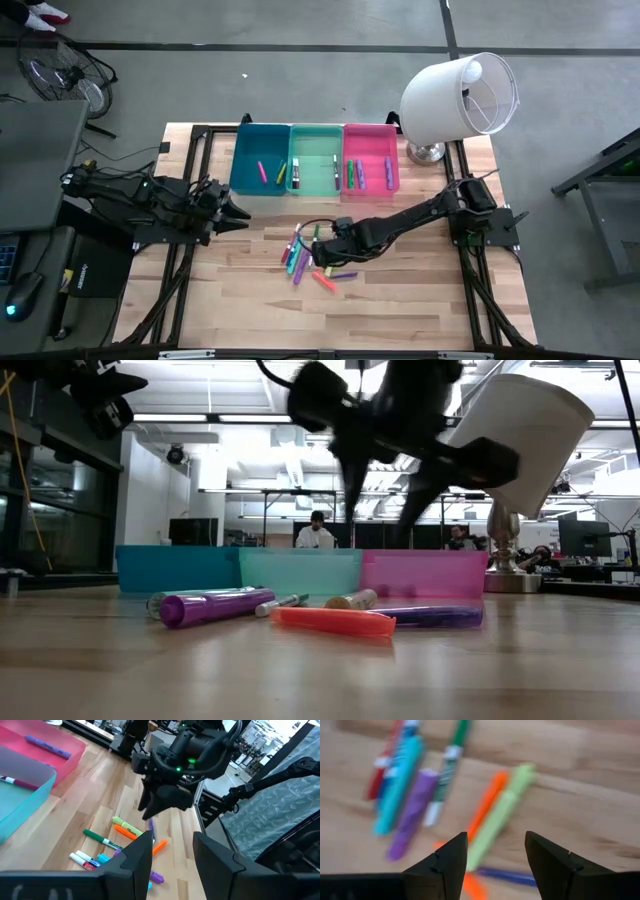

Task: Pick & Place Markers
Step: Put the light green highlighter pen into the pink bin

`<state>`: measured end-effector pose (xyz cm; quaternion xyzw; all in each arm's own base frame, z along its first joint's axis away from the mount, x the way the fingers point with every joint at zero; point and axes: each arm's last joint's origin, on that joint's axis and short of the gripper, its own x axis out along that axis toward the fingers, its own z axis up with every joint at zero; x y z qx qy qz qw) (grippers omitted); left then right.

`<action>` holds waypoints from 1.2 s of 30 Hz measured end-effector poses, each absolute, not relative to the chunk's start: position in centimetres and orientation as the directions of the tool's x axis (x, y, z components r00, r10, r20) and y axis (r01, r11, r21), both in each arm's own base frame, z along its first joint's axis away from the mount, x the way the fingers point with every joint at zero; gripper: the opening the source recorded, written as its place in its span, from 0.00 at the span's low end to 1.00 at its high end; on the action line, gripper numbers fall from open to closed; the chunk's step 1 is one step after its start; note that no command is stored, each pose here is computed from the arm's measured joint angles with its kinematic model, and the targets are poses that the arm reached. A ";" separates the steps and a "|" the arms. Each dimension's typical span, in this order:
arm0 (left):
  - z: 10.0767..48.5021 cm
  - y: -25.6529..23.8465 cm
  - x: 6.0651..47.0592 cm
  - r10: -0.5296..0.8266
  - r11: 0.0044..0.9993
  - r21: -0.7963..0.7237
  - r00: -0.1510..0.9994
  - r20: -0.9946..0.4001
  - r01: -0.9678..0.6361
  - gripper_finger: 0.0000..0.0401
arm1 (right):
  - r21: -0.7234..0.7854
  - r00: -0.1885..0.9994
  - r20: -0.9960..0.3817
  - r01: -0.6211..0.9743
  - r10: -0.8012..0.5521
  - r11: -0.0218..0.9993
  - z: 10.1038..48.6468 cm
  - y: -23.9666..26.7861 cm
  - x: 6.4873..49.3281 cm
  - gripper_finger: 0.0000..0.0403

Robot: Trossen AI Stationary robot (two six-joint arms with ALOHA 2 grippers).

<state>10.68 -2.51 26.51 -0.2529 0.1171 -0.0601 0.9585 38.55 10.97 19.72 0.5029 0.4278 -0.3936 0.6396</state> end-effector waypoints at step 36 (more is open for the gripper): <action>26.4 -2.5 10.7 -0.177 0.866 -0.497 0.963 -0.202 0.054 0.35 | 0.224 0.236 -0.969 0.964 -0.069 0.144 14.3 11.7 39.9 0.47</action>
